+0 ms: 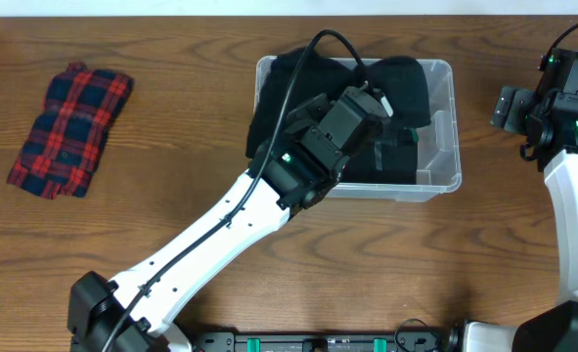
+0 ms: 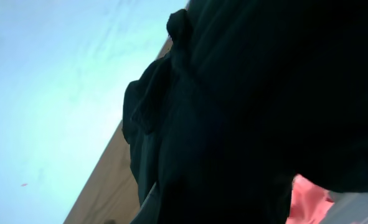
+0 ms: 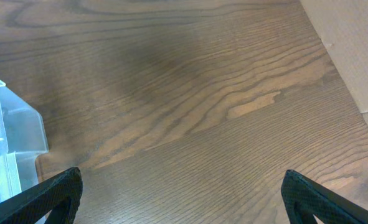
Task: Pack container
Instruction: 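Lift the black garment and carry it over the bin with the left gripper, then lower the black garment into the bin, release and press it flat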
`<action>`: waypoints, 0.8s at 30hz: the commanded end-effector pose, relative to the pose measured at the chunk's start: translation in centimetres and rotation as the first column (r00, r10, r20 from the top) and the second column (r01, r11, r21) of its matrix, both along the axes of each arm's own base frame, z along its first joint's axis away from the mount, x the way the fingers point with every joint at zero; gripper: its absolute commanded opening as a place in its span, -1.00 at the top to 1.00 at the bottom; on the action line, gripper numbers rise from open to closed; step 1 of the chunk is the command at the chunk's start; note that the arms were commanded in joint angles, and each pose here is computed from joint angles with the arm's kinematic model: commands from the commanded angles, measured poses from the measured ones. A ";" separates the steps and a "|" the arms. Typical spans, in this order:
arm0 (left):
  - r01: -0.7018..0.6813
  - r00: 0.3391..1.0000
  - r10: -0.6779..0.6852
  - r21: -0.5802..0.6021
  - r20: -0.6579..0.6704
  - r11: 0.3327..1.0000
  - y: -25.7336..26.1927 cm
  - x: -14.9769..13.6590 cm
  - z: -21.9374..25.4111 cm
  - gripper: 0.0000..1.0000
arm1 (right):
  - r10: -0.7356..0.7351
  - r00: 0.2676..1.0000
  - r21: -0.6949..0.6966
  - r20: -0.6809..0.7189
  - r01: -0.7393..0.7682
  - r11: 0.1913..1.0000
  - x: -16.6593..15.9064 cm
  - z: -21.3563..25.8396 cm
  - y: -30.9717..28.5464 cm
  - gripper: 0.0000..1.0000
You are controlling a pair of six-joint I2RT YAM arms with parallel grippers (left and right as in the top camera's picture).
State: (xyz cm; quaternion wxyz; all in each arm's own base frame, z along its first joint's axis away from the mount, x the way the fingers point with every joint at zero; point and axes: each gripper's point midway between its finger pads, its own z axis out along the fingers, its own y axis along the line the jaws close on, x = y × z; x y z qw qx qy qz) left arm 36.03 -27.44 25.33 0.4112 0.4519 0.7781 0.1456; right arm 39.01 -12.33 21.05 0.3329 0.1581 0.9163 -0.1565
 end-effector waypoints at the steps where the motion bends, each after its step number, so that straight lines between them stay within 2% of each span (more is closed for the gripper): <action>1: 0.010 1.000 -0.009 -0.037 0.017 0.999 -1.0 0.7 0.8 0.88 | -0.009 1.000 -0.004 0.004 0.009 1.000 -0.1 0.3 -0.3 -0.99; 6: 0.030 1.000 -0.030 0.014 0.000 0.999 -1.7 1.5 -1.2 0.88 | -0.009 1.000 -0.004 0.004 0.009 1.000 -0.1 0.3 -0.3 -0.99; 16: -0.021 1.000 0.021 0.020 -0.008 1.000 -1.0 4.1 -3.4 0.88 | -0.009 1.000 -0.004 0.004 0.009 1.000 -0.1 0.3 -0.3 -0.99; 24: -0.015 0.999 0.016 0.022 -0.048 1.000 -1.4 4.3 -5.2 0.88 | -0.009 1.000 -0.004 0.004 0.009 1.000 -0.1 0.3 -0.3 -0.98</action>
